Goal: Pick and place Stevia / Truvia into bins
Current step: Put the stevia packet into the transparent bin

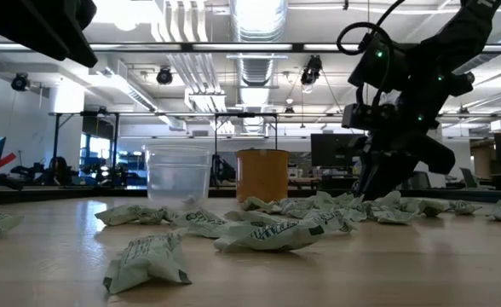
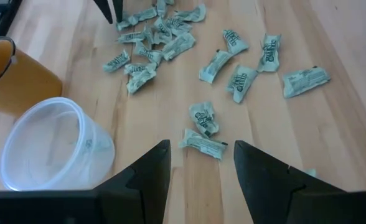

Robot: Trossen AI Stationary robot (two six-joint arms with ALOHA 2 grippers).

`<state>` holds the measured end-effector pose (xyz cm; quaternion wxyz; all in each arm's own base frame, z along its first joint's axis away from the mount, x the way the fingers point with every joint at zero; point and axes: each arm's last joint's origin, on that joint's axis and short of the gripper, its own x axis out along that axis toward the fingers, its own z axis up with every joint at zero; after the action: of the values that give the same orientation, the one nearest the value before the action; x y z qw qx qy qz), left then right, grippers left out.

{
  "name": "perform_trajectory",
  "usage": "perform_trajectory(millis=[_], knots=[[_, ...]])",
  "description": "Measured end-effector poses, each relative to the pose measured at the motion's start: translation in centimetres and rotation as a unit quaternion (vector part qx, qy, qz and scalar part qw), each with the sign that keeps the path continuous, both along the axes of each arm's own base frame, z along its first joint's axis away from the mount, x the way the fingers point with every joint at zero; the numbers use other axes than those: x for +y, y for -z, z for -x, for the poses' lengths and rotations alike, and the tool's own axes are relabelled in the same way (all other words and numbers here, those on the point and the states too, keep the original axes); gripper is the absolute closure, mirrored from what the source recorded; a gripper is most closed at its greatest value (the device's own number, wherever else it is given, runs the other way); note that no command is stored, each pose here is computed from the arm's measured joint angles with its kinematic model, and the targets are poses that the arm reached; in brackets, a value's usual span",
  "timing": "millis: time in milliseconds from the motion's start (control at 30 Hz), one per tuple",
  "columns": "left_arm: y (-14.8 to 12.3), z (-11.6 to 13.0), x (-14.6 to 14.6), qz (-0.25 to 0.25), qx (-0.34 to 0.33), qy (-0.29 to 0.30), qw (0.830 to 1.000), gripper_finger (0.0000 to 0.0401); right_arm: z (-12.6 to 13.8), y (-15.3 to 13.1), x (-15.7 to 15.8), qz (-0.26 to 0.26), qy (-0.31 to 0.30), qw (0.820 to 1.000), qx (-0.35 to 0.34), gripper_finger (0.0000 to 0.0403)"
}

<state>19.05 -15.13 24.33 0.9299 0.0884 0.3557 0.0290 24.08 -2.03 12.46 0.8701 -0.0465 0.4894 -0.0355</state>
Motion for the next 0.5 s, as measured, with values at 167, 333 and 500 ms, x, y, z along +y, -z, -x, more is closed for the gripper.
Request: perform_trajectory(millis=[167, 333, 500], knots=[[0.1, 0.0, 0.0, -0.002, 0.001, 0.000, 1.000, 0.0241, 0.4, -1.2, 0.0, -0.003, 0.004, 1.000, -0.019, 0.0335], [0.3, 0.1, 0.1, -0.004, 0.003, -0.001, 1.000, 0.0241, 0.7, -1.7, 0.3, -0.041, -0.004, 0.999, -0.030, 0.0335], [0.4, 0.1, 0.1, -0.005, 0.004, -0.002, 1.000, 0.0241, 0.9, -0.6, 0.2, -0.045, 0.003, 0.999, -0.007, 0.0335]])
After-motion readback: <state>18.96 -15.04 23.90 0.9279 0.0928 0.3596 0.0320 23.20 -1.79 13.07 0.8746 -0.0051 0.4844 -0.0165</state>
